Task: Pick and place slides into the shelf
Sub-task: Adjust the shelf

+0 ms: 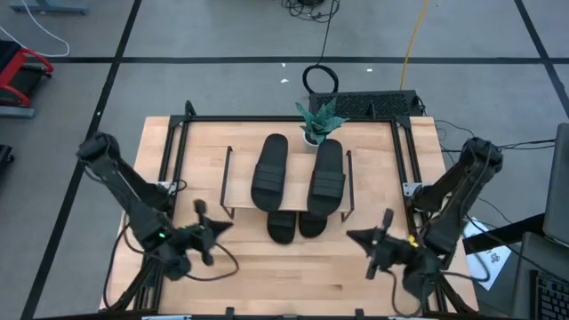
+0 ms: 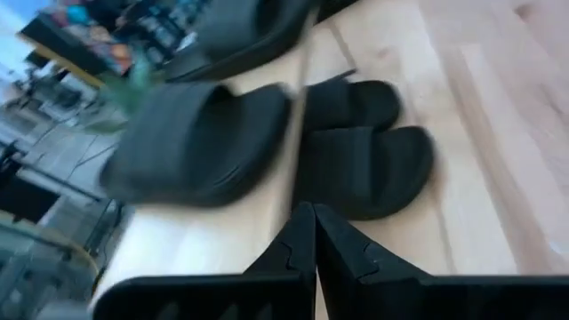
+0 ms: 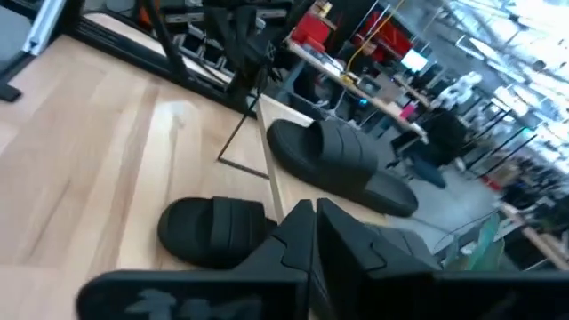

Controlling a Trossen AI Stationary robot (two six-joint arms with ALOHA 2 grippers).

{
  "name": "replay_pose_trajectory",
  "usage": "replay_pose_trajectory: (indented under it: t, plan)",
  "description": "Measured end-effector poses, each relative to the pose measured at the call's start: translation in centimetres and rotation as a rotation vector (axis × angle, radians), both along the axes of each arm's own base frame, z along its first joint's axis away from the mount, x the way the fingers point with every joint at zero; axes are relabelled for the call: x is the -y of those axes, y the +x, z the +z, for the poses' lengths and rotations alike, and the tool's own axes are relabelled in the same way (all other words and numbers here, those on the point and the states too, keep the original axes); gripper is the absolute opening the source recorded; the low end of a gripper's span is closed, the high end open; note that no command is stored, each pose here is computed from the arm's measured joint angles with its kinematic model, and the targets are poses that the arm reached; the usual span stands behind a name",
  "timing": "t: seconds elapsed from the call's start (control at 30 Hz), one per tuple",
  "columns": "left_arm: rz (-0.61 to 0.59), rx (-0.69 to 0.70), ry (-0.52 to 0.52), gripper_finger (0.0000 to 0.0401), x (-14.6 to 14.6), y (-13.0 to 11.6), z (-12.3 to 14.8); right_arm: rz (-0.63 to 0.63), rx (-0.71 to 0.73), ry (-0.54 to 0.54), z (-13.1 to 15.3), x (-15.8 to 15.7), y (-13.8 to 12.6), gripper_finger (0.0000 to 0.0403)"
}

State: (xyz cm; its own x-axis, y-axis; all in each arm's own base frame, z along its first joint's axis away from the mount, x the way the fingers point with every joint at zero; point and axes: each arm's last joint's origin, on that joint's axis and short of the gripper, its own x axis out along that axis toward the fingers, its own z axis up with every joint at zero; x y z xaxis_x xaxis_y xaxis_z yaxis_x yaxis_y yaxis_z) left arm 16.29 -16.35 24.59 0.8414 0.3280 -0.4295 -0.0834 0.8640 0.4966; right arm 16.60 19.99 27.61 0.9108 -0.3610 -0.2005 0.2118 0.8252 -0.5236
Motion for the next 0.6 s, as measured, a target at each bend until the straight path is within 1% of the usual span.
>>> replay_pose_trajectory:
  t: [0.13, 0.27, 0.37, 0.47, 0.5, 0.6]
  plan:
    - [0.068, 0.053, -0.052, 0.0012, -1.5, -2.8, 1.0, -0.018, -0.011, 0.095, 0.4, 1.8, -1.9, 0.0053]
    - [0.121, 0.114, -0.129, 0.0044, -2.9, -4.6, 1.3, -0.046, -0.062, 0.211, 0.2, 3.2, -3.1, 0.0107]
    - [0.144, 0.128, -0.146, 0.0079, -3.7, -5.2, 0.3, -0.08, -0.104, 0.255, -0.4, 4.0, -3.6, 0.0146]
    - [0.138, 0.076, -0.166, 0.0121, -4.2, -5.6, -0.6, -0.11, -0.092, 0.301, -0.7, 4.6, -4.1, 0.0181]
    - [0.137, 0.058, -0.171, 0.0135, -4.3, -5.8, -1.1, -0.11, -0.085, 0.321, -0.7, 4.8, -4.5, 0.019]
    - [0.161, 0.07, -0.204, 0.0178, -4.6, -6.1, -2.0, -0.11, -0.068, 0.381, -1.4, 5.4, -5.6, 0.0205]
